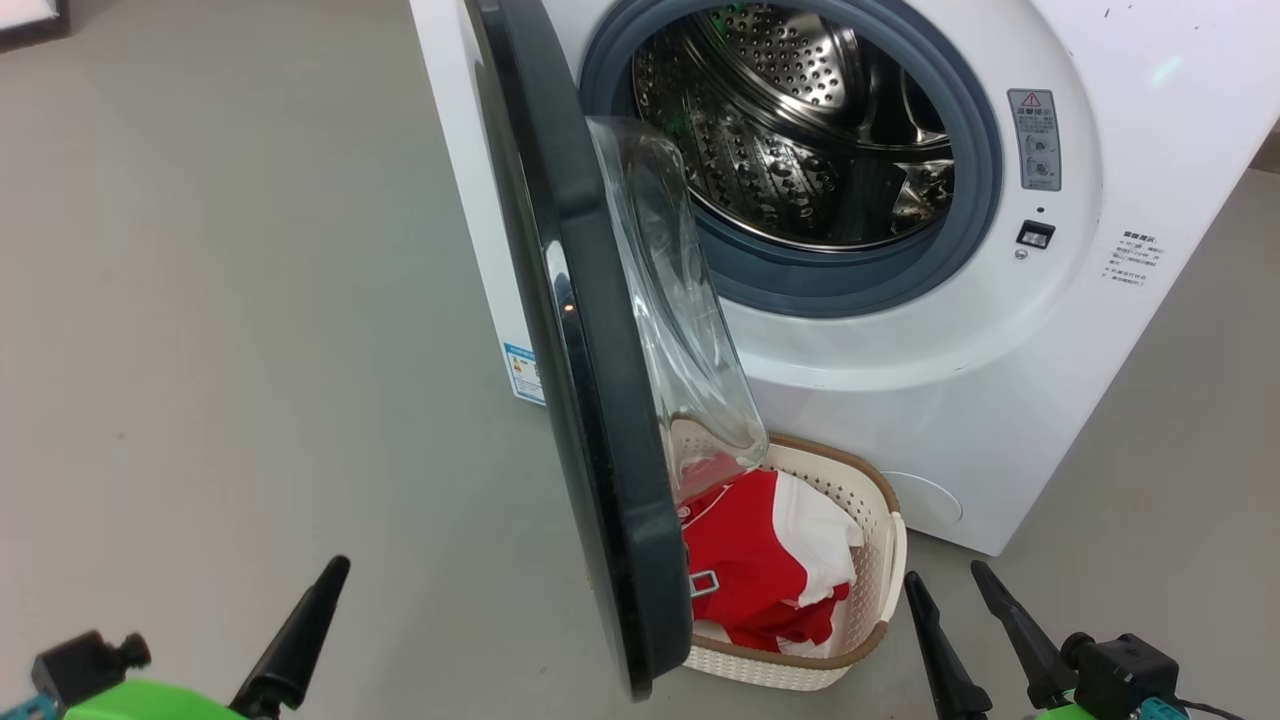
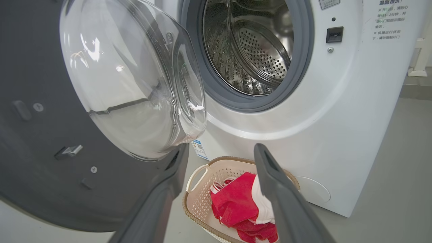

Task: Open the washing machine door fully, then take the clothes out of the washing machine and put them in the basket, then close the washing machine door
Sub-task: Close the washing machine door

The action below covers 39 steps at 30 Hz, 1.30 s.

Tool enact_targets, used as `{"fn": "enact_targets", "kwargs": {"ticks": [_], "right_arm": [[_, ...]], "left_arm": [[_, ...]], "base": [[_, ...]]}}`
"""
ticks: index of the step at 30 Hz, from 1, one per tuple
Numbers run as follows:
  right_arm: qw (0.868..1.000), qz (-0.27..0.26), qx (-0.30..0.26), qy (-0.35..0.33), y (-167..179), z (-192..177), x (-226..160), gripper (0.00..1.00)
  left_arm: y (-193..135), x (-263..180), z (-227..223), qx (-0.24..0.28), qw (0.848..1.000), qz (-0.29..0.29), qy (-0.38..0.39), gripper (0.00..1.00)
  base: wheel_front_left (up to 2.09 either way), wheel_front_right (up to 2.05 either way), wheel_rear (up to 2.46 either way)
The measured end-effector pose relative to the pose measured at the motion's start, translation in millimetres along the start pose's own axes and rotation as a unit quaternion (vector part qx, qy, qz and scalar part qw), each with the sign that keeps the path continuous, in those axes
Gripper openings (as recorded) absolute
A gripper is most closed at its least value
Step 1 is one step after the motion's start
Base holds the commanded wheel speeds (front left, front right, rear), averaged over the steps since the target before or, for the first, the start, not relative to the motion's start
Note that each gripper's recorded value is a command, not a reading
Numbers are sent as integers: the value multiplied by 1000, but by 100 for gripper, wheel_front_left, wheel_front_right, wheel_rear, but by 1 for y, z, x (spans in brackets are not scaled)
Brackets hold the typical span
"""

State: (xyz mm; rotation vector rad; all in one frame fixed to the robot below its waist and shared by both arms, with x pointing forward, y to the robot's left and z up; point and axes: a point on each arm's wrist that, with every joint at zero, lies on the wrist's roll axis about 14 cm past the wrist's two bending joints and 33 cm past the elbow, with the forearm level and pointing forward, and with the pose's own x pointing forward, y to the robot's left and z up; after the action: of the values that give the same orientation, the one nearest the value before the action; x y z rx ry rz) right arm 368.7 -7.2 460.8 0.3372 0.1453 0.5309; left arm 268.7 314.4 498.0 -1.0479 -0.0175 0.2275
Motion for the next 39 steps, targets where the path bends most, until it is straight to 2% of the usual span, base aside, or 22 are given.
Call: {"fn": "enact_targets", "kwargs": {"ticks": [4, 8, 12, 20, 27, 33, 39], "right_arm": [[1000, -2, 0, 1, -1, -1, -1, 100], [1000, -4, 1, 2, -2, -2, -1, 100], [1000, -5, 3, 4, -3, -3, -1, 100], [1000, -6, 2, 5, -3, -3, -2, 100], [1000, -6, 2, 4, -3, -3, -3, 100], [1000, -8, 3, 4, -4, -3, -3, 100], [1000, -10, 4, 3, -5, -3, -3, 100]], "left_arm": [[16, -5, -2, -12, 999, 26, -25, 100], [30, -10, -13, 10, 998, 47, -27, 100], [35, -11, -17, 6, 998, 57, -38, 100], [48, -16, -33, 76, 994, 72, -24, 100], [43, -10, -17, 158, 983, 67, -62, 100], [32, -5, -18, 260, 962, 55, -67, 100], [25, -5, -20, 336, 938, 53, -74, 100]], "base": [[0, 0, 0], [0, 0, 0], [0, 0, 0], [0, 0, 0], [0, 0, 0], [0, 0, 0], [0, 0, 0]]}}
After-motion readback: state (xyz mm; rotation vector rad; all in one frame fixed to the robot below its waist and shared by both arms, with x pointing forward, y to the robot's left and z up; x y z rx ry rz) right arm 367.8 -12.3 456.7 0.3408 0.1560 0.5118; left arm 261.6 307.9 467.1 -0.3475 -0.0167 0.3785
